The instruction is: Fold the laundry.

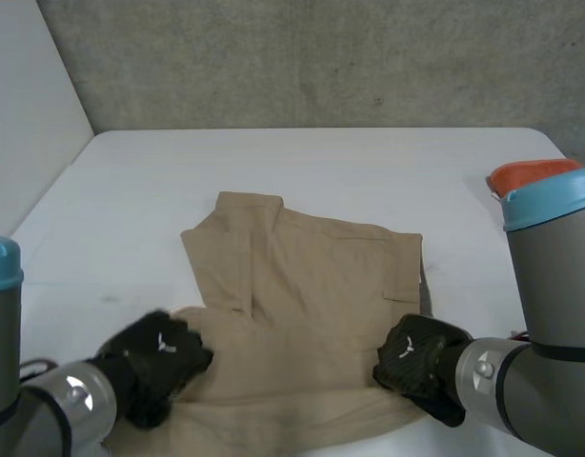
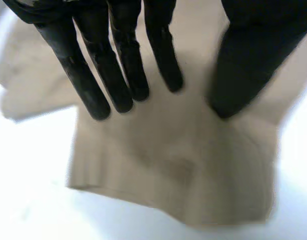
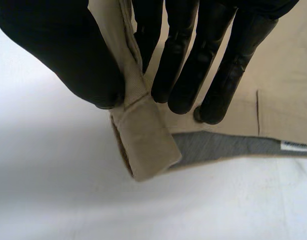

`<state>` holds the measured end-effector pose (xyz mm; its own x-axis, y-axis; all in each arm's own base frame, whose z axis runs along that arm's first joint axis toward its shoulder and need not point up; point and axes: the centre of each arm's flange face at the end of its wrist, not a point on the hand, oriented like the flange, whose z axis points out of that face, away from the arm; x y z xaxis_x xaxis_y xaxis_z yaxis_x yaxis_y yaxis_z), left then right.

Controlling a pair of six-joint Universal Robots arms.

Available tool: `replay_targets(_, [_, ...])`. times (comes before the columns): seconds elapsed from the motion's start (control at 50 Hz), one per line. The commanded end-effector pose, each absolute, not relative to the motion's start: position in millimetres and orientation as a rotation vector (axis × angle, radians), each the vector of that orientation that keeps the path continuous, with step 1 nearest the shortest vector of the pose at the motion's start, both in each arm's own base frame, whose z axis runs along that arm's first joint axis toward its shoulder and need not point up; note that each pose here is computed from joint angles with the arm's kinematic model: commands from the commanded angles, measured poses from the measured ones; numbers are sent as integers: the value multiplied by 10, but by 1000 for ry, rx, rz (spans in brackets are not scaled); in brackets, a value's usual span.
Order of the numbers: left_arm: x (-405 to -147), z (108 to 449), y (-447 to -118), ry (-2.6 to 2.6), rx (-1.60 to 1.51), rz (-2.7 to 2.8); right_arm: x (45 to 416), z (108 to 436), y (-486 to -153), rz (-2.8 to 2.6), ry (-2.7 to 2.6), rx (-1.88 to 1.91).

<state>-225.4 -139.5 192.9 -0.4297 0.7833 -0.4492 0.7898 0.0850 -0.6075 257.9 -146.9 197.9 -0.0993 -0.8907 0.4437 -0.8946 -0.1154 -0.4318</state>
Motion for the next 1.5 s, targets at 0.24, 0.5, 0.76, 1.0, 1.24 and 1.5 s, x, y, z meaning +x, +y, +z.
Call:
replay_targets(0.24, [-2755,2083,-2477,2047,1438,-1852,2677,1639,-1594,1124,-2184,1983])
replay_targets(0.5, [-3038,1673,-3190,2171,1548,-1815,2675,1580,-1583,1151,-2205,1956])
replay_targets(0.76, [-3118,1417,-3388,2212,1582,-1773,2639,1534,-1589,1141,-2218,1942])
replay_targets(1.0, [-3088,1375,-3373,2245,1595,-1728,2634,1534,-1602,1143,-2221,1937])
replay_targets(1.24, [-2891,1413,-3471,2274,1487,-1679,2637,1537,-1601,1145,-2218,1936])
replay_targets(1.5, [-3022,1561,-3382,2282,1557,-1838,2646,1533,-1608,1160,-2212,1933])
